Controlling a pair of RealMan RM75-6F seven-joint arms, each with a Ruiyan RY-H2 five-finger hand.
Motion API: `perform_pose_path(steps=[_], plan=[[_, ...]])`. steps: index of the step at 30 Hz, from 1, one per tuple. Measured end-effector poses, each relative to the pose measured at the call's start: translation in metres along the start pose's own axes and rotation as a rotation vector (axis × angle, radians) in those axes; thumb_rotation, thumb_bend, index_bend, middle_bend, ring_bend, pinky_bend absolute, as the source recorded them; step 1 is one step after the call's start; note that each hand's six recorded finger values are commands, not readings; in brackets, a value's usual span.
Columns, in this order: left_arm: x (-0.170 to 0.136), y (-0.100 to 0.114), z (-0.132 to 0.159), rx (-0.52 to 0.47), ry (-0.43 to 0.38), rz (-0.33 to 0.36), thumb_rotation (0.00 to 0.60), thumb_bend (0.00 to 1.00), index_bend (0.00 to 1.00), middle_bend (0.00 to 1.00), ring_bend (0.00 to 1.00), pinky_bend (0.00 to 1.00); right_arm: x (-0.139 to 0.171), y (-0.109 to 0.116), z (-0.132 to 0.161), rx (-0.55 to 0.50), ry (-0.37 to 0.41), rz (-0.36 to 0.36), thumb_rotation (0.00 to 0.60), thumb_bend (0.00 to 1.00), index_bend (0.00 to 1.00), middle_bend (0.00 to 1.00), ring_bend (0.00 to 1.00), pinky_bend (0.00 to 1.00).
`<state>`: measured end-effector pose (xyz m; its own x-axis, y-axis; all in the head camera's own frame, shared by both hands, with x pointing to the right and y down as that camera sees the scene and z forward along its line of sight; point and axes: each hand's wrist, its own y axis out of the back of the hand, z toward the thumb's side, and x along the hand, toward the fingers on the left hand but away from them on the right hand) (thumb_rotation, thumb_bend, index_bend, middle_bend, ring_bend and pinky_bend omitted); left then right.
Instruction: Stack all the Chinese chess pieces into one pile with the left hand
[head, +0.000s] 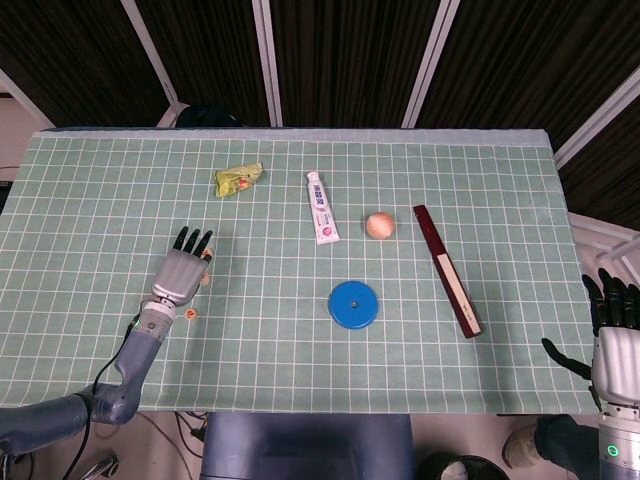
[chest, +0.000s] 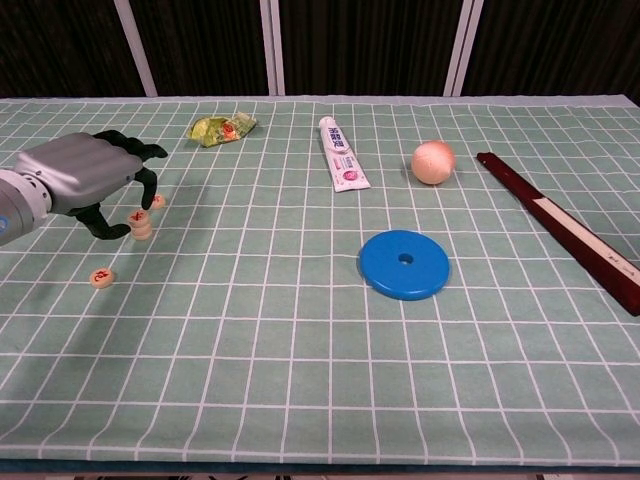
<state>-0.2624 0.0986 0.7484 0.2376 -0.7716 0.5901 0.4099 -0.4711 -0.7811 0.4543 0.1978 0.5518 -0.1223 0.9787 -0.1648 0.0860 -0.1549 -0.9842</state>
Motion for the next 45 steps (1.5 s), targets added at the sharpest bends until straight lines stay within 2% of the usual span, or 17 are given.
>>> perform_pose_path(steps=[22,29,36,45], plan=[[-0.003,0.0,0.002,0.027,0.0,-0.005,0.6,0.31,0.43,0.0,0.0,0.0,0.0,0.001,0.0,-0.001,-0.003,-0.004,0.6,0.23,0.1,0.01,0.0,0.0],[-0.011,0.013,-0.006,0.004,0.019,0.031,0.6,0.31,0.39,0.0,0.0,0.0,0.0,0.0,0.0,-0.001,-0.001,-0.003,0.6,0.23,0.1,0.01,0.0,0.0],[-0.04,0.034,-0.013,-0.037,-0.013,0.097,0.6,0.26,0.38,0.0,0.0,0.0,0.0,0.0,0.0,0.0,0.0,-0.005,0.6,0.23,0.1,0.01,0.0,0.0],[-0.085,0.016,-0.018,-0.097,-0.095,0.093,0.6,0.25,0.38,0.0,0.0,0.0,0.001,0.001,0.001,-0.003,-0.001,-0.006,0.6,0.23,0.1,0.01,0.0,0.0]])
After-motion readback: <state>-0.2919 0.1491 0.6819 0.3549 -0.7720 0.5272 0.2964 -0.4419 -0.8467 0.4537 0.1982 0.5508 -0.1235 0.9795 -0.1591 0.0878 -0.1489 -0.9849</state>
